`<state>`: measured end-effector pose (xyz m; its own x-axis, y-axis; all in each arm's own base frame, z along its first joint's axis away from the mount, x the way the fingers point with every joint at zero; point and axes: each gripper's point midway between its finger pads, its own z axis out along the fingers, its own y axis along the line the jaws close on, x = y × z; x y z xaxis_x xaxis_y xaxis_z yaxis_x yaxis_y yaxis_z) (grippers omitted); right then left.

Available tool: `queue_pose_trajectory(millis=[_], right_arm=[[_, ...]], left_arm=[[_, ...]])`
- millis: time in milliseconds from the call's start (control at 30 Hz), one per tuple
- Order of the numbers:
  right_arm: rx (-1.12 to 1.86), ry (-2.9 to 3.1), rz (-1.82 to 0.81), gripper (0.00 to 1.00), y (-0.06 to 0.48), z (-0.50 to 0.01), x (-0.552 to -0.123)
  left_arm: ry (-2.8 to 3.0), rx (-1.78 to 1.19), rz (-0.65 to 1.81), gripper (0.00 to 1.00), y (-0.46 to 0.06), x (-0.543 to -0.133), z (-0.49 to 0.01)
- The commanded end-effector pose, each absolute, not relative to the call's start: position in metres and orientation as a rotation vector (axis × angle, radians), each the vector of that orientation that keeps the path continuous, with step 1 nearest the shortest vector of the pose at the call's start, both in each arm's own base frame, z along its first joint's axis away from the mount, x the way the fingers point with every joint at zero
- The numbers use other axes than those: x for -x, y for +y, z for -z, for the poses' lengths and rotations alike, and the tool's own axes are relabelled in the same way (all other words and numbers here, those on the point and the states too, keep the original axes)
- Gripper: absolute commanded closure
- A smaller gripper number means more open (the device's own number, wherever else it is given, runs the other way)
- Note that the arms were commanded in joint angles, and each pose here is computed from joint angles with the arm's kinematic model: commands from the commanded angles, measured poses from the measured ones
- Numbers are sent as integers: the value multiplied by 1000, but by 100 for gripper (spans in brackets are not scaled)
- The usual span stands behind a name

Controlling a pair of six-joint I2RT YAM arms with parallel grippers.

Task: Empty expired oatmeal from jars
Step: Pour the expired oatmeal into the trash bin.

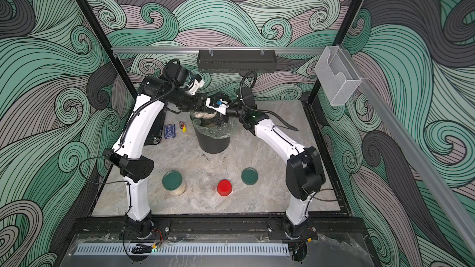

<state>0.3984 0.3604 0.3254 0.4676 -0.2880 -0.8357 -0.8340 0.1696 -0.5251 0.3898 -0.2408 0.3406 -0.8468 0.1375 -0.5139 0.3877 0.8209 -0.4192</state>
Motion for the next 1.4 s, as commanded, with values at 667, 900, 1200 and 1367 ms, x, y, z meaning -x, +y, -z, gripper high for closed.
queue_pose_trajectory(millis=[667,900,1200,1367], right_arm=[[1332,1083,-556,26,374,-337,-405],[1294,1114,-567,44,372,-341,-411],[1266,1142,-591,58,369,-341,-418],[1237,1165,-609,62,364,-341,-424]], left_arm=[[2443,-373,888,98,-245,-380,-373],[2435,-366,897,66,-245,-384,-372],[2383,-347,942,29,-249,-391,-380],[2350,-359,965,14,-251,-394,-385]])
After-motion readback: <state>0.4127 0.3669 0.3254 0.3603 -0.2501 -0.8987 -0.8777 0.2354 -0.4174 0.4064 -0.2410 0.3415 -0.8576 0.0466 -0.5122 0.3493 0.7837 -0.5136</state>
